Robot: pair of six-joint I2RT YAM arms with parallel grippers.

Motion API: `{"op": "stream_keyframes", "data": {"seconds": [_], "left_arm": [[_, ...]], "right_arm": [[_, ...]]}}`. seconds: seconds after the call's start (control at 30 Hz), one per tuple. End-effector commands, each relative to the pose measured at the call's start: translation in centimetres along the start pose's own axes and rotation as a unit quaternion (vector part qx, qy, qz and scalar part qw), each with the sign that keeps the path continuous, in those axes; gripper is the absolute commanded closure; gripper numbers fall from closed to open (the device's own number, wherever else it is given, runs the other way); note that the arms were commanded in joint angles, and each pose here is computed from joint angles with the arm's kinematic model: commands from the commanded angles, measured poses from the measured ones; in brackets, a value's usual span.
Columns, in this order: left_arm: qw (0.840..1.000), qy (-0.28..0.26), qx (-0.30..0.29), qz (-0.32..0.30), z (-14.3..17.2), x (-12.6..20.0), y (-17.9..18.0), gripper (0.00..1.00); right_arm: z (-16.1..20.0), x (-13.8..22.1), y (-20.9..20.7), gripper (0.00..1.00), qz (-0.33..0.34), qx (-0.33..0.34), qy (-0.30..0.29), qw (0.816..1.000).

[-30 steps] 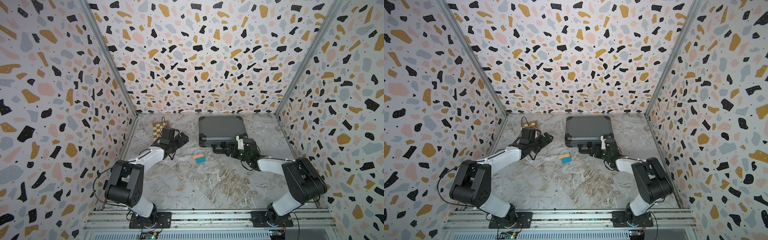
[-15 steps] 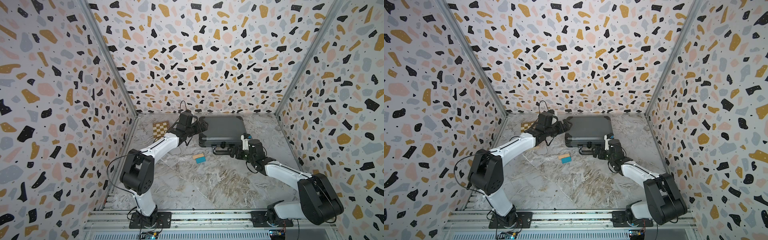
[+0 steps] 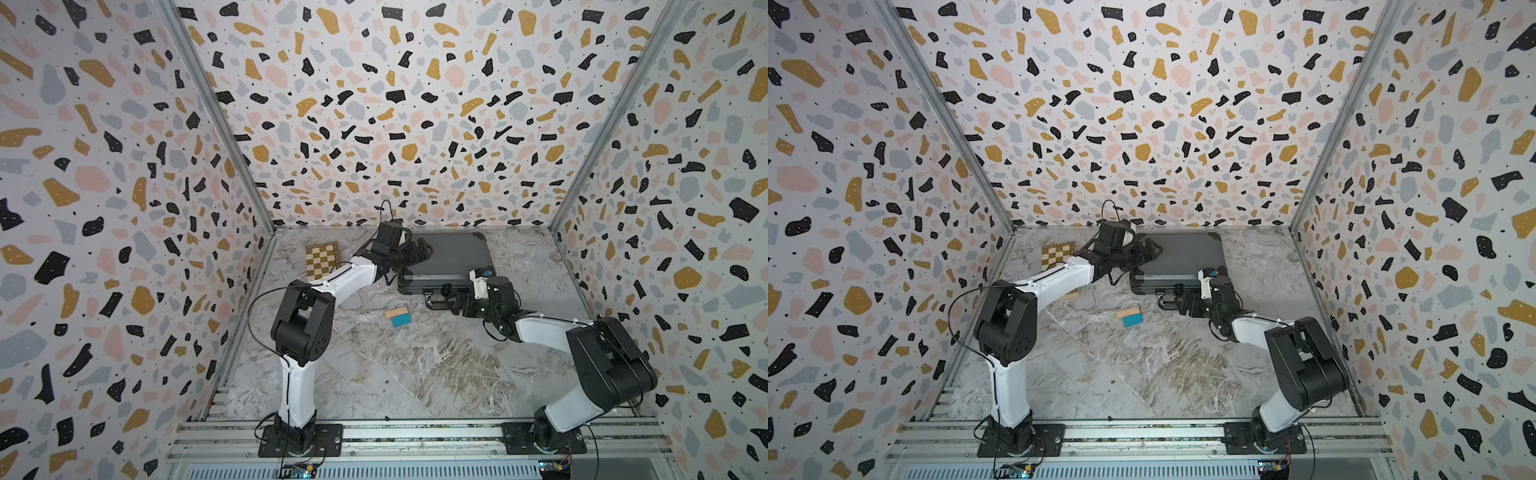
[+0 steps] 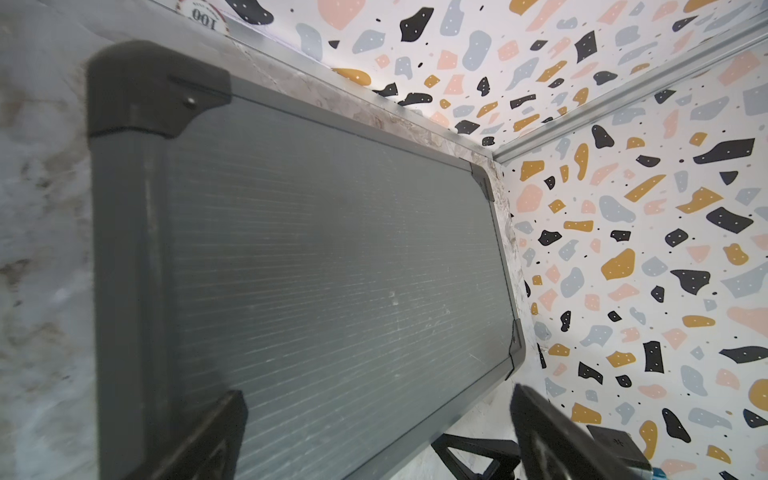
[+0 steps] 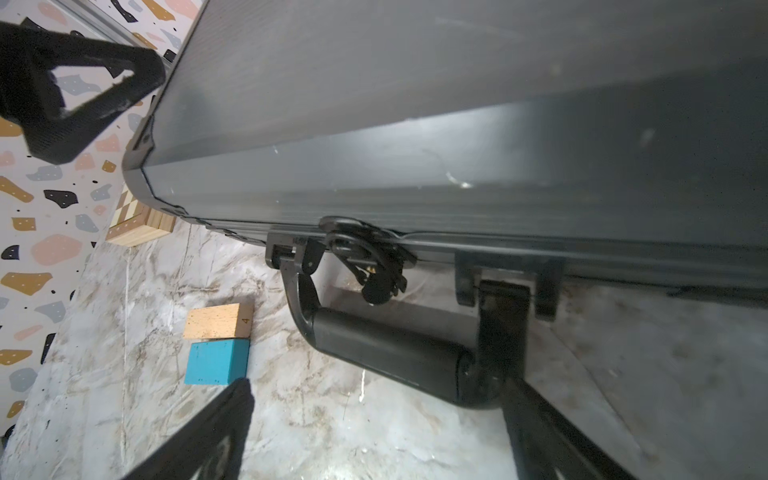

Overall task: Open the poker set cases
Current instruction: Open the fastener on the poker set case.

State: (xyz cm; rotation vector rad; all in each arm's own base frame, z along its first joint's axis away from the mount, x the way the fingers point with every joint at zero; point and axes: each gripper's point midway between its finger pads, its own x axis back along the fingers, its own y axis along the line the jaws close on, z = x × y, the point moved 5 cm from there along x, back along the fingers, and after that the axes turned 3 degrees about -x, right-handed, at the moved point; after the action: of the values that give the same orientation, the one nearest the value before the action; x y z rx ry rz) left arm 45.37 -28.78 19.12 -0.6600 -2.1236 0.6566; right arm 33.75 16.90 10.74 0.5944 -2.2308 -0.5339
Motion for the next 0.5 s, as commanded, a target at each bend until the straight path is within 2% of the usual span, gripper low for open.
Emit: {"op": "stream_keyframes", "data": {"seconds": [0.0, 0.3, 0.47], "left_arm": [[1.000, 0.013, -0.002, -0.003, 0.5, -1.0, 0.4, 0.01], [0.997, 0.055, 0.029, -0.054, 5.1, -3.0, 5.5, 0.01], [0.994, 0.066, 0.072, -0.057, 7.1, -3.6, 8.2, 0.01]], "right_arm": [[-2.3, -0.2, 1.2, 0.04, -0.024, 0.022, -0.025, 0.999], [-3.5, -1.6, 1.6, 0.04, -0.033, 0.032, -0.020, 0.999], [-4.1, -3.1, 1.4, 0.04, -0.033, 0.048, -0.018, 0.998]]}}
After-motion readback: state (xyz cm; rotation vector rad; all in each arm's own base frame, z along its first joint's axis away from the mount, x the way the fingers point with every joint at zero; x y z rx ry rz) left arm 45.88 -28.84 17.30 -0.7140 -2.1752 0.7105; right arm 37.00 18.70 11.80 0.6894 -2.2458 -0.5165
